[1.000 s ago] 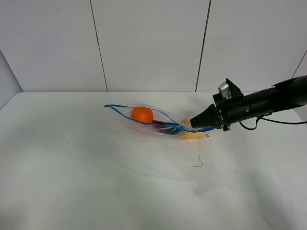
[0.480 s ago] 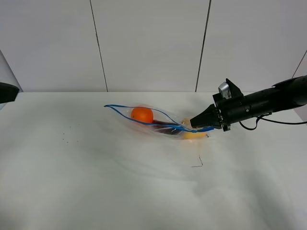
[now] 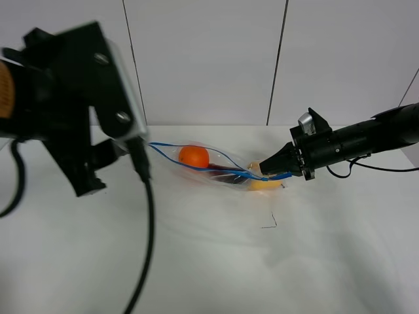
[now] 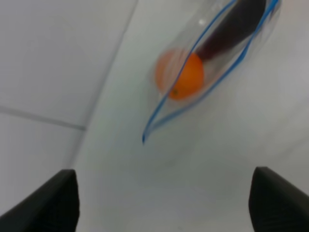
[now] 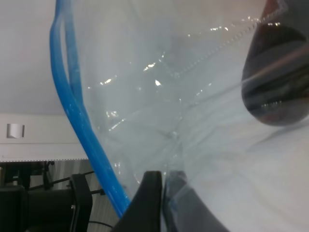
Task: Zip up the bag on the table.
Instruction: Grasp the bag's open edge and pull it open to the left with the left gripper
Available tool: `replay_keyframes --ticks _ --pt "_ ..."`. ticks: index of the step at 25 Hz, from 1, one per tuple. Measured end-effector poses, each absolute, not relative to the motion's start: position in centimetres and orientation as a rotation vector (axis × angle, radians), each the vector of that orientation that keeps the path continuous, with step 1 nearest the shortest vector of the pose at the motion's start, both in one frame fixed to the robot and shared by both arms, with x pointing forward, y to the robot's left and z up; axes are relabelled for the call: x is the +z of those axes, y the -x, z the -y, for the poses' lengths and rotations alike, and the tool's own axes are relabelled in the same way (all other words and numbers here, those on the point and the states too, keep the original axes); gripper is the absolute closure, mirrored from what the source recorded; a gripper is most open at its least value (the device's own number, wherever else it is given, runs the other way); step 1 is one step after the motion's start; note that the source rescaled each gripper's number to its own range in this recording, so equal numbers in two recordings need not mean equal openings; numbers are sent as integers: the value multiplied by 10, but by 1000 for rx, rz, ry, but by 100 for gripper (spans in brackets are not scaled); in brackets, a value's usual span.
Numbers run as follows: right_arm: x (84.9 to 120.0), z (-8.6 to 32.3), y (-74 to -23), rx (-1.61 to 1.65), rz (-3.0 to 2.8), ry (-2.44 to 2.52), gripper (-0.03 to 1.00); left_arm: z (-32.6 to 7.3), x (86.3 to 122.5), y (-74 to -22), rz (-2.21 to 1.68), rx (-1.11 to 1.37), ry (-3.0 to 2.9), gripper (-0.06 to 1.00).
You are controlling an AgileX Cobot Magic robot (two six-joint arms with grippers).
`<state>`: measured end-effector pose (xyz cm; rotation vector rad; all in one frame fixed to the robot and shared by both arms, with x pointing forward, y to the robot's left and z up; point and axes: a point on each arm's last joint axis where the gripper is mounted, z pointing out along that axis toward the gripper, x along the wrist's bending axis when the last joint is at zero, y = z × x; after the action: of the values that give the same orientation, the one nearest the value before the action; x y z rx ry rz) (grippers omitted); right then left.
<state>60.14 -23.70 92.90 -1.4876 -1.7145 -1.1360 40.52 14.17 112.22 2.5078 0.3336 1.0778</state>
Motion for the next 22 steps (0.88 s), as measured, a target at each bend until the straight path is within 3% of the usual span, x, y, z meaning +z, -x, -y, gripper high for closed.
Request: replay_keyframes --ticks 6,10,22 --pt "929 235 -601 -1122 1710 1489 97 -44 1072 -401 -5 1412 -2443 21" --pt "929 233 -600 -1105 1688 1504 97 -4 1035 -401 134 1520 -2370 21" --pt "929 233 -600 -1101 1685 1506 97 43 961 -406 97 1454 -2367 21"
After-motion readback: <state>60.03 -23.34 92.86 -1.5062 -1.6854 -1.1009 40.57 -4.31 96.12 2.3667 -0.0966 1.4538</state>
